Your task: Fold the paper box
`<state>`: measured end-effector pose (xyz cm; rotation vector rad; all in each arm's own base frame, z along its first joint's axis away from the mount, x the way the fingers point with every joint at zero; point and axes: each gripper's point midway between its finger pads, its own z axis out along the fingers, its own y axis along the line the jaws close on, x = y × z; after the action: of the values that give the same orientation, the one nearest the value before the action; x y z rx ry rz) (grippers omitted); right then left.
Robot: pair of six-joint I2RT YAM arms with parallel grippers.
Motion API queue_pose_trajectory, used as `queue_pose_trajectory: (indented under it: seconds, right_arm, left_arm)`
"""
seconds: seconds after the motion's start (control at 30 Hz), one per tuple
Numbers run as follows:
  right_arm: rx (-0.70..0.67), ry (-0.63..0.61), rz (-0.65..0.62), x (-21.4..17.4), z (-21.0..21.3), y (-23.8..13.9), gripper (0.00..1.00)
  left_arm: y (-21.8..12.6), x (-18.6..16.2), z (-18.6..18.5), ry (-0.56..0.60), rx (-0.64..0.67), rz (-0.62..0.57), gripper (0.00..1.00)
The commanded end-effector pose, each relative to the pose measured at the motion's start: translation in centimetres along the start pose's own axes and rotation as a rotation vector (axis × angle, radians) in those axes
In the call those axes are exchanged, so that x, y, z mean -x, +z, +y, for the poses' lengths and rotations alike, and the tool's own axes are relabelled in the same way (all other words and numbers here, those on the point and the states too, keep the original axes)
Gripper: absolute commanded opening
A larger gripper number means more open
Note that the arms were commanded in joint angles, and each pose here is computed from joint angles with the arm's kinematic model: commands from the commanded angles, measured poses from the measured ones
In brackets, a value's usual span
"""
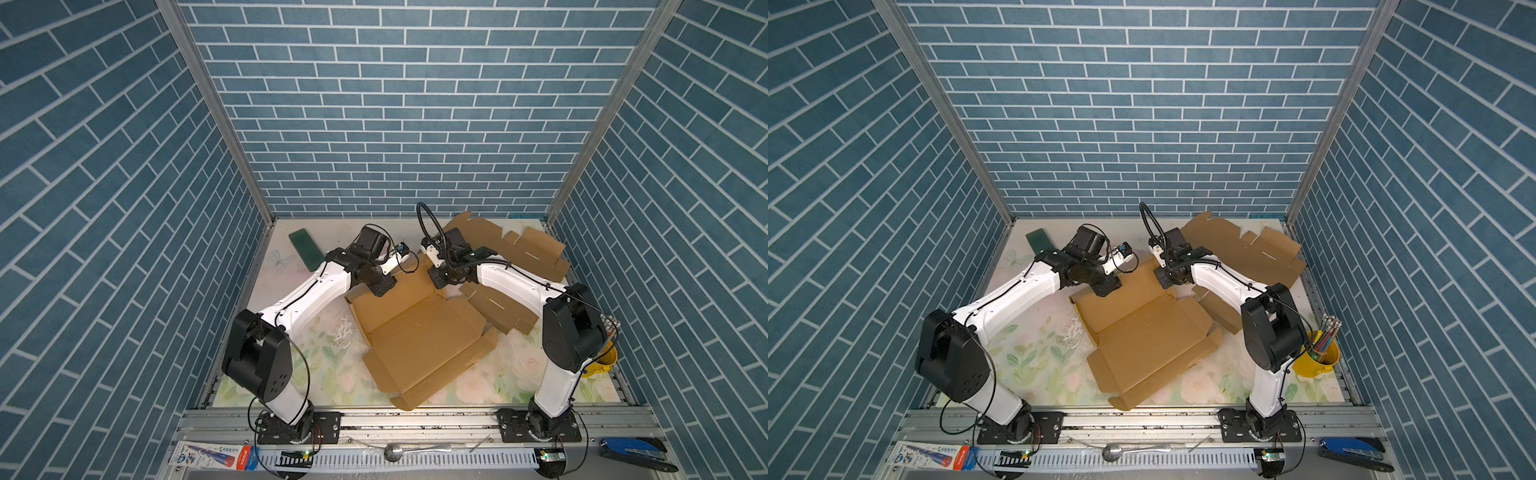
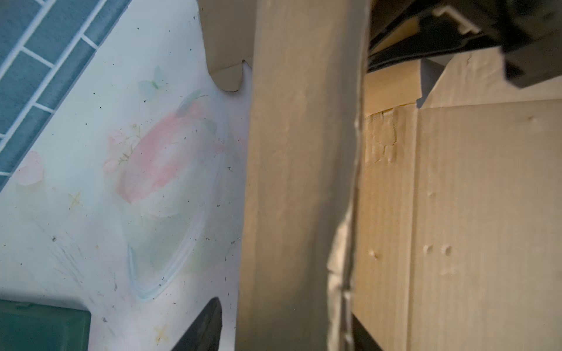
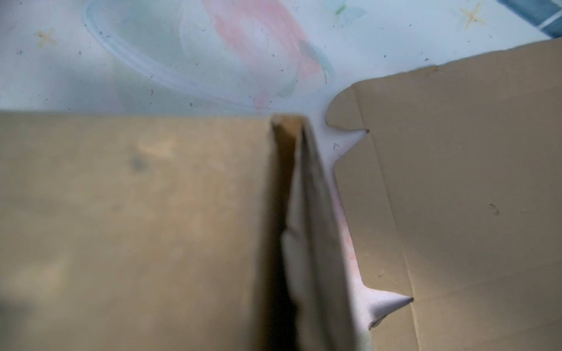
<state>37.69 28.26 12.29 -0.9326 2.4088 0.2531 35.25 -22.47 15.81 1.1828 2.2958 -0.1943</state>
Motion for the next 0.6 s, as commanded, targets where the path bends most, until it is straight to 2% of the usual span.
queue_pose_trajectory:
  seconds: [0.0,0.13,0.27,0.43,0.5,0.57]
  right_arm:
    - [0.042,-0.019,0.026,0.8,0.5,-0.7,0.05]
    - [0.067,0.003,0.056,0.9,0.9,-1.2,0.1]
    - [0.106,0.021,0.086,0.6,1.6,-1.4,0.21]
    - [0.16,0.049,0.093,1.0,2.5,-2.9,0.51]
    - [0.18,0.066,0.062,1.7,2.9,-4.1,0.6]
    - [0.192,0.084,0.021,2.6,3.0,-5.4,0.64]
  left_arm:
    - [1.0,-0.8,0.6,-0.038,0.003,0.046,0.51]
    - [2.3,-2.5,0.5,-0.088,-0.022,0.105,0.41]
    - [3.0,-4.0,0.6,-0.145,-0.036,0.129,0.35]
    - [3.6,-5.4,0.8,-0.264,-0.061,0.147,0.29]
    - [4.0,-5.9,0.8,-0.33,-0.078,0.154,0.27]
    - [4.6,-6.7,0.5,-0.384,-0.091,0.172,0.25]
